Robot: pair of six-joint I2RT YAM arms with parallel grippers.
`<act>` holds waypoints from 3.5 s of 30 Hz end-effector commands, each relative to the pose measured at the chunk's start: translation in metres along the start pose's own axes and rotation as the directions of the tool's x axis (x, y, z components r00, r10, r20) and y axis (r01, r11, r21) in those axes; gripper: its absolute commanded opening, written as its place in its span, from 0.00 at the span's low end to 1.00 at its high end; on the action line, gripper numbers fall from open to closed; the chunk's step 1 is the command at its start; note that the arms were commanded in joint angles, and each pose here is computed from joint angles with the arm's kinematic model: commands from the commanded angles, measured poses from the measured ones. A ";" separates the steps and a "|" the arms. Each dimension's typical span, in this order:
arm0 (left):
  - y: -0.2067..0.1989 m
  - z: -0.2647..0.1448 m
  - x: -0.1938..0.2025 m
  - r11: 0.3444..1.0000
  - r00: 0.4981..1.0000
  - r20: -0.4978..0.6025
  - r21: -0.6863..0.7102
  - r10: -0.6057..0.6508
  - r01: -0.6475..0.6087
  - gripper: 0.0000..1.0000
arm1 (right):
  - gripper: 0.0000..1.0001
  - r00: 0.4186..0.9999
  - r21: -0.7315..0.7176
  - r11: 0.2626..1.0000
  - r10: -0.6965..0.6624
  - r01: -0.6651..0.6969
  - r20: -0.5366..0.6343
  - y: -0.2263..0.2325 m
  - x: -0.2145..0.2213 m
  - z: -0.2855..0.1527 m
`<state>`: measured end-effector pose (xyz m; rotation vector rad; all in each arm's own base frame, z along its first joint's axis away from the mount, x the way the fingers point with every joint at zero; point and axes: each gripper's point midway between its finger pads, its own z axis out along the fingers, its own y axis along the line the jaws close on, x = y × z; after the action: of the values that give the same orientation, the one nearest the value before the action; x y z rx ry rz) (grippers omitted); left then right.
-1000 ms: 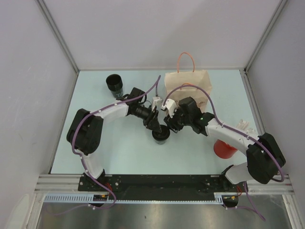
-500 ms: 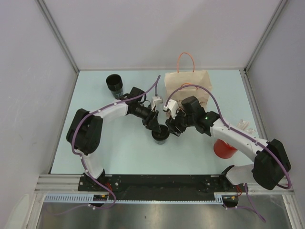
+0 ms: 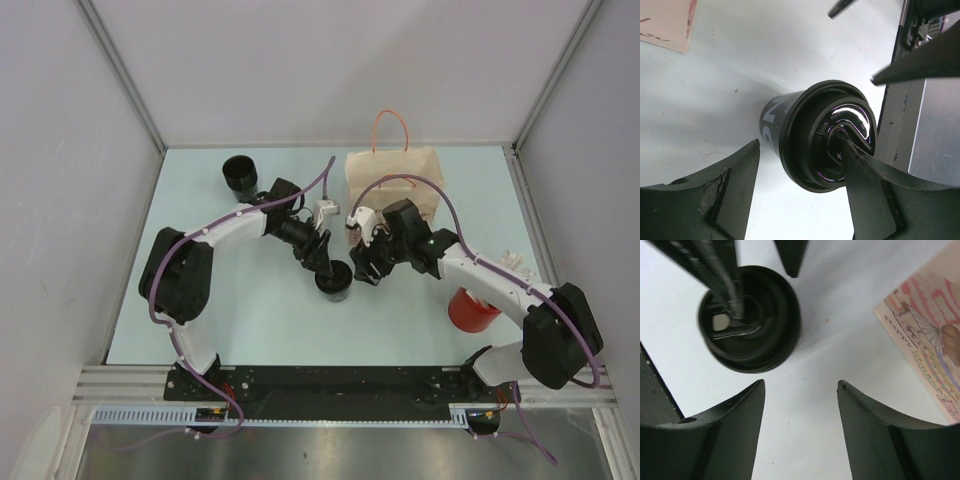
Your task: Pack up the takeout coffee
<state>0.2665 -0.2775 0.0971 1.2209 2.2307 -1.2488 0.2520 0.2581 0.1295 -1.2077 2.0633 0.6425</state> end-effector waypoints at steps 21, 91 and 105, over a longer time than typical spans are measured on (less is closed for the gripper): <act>0.027 0.013 0.012 0.990 0.999 -0.032 -0.137 0.015 -0.020 0.71 | 0.49 0.964 -0.059 0.964 0.262 -0.259 0.041 -0.011 -0.012 0.011; 0.036 0.008 0.030 0.978 0.995 -0.091 -0.202 0.041 -0.059 0.64 | 0.45 0.989 -0.050 0.988 0.149 -0.149 -0.017 0.004 0.011 0.007; 0.036 0.009 0.030 0.980 0.996 -0.085 -0.192 0.039 -0.055 0.63 | 0.45 0.985 -0.007 0.987 0.163 -0.163 0.051 -0.010 -0.012 0.018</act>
<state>0.2678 -0.2856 0.0975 1.2110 2.1895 -1.1771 0.2532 0.2581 0.1063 -1.0654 2.2025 0.7348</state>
